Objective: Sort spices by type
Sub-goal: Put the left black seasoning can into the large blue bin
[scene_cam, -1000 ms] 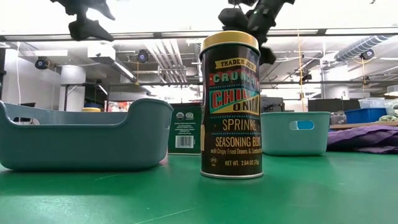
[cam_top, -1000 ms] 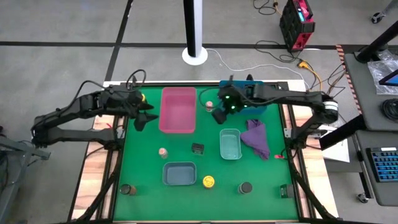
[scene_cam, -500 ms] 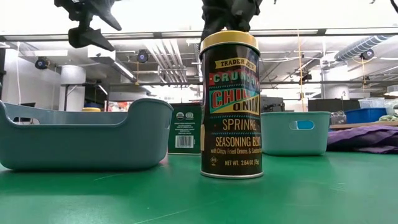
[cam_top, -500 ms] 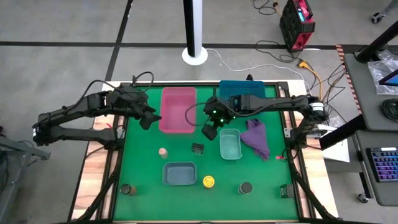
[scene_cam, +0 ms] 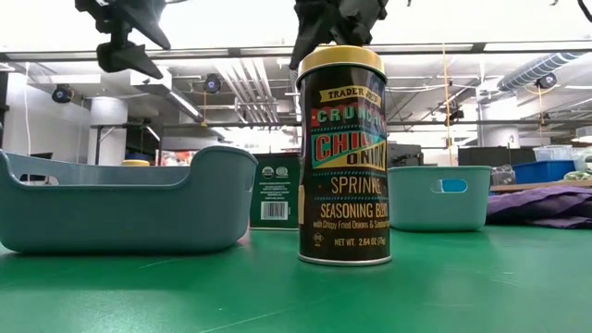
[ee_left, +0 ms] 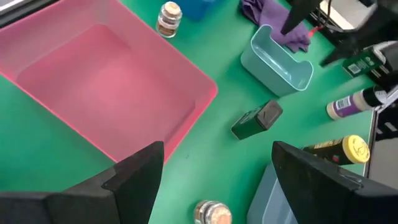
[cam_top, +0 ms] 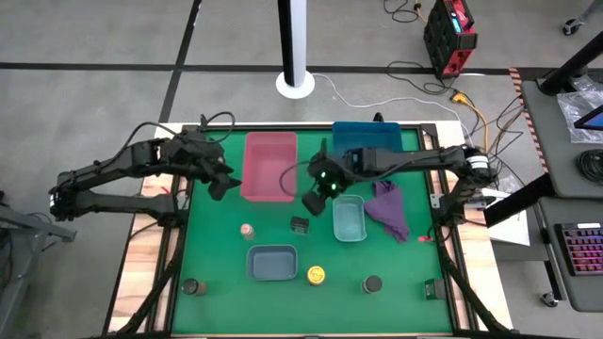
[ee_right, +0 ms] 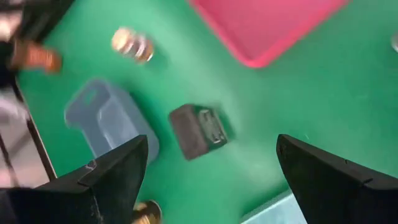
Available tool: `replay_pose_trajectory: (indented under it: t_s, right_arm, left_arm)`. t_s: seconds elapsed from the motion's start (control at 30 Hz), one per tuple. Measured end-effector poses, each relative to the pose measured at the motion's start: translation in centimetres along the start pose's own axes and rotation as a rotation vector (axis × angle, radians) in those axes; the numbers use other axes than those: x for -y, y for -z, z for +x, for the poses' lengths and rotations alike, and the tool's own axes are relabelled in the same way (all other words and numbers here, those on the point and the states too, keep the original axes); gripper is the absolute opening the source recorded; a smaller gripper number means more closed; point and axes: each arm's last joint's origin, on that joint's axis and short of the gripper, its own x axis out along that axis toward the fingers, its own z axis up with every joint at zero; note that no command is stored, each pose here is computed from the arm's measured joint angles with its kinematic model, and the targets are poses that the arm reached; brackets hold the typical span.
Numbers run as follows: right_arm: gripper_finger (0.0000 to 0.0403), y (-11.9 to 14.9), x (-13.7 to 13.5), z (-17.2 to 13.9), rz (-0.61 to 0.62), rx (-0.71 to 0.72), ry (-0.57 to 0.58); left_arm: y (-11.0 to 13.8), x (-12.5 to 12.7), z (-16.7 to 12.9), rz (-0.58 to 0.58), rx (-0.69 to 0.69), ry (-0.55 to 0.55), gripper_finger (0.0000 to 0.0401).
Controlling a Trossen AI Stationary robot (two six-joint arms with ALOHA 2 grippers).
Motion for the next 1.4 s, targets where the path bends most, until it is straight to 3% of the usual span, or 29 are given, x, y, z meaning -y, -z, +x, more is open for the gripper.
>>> replay_pose_trajectory:
  t_s: [0.2,0.5,0.7,1.23,1.4]
  right_arm:
    - [0.0345,1.4,-1.4,2.8,-0.143,-0.042,0.051]
    - [0.0345,0.5,-1.9,7.2,-0.298,-0.106,0.101]
    - [0.0345,0.0,-2.8,8.5,-0.383,-0.168,0.132]
    - [0.0344,0.8,-1.9,13.2,-0.409,-0.313,0.117]
    - [0.0309,0.5,-1.3,13.5,-0.381,-0.323,0.114]
  left_arm:
    - [0.1,0.0,-0.4,0.026,0.015,0.007,0.0283]
    - [-0.7,0.5,-1.5,0.061,0.071,0.032,0.0283]
    - [-1.0,0.7,-2.0,0.062,0.092,0.041,0.0283]
    - [-1.2,0.7,-1.9,0.069,0.098,0.043,0.0283]
    - [-1.4,0.8,-1.5,0.092,0.09,0.036,0.0283]
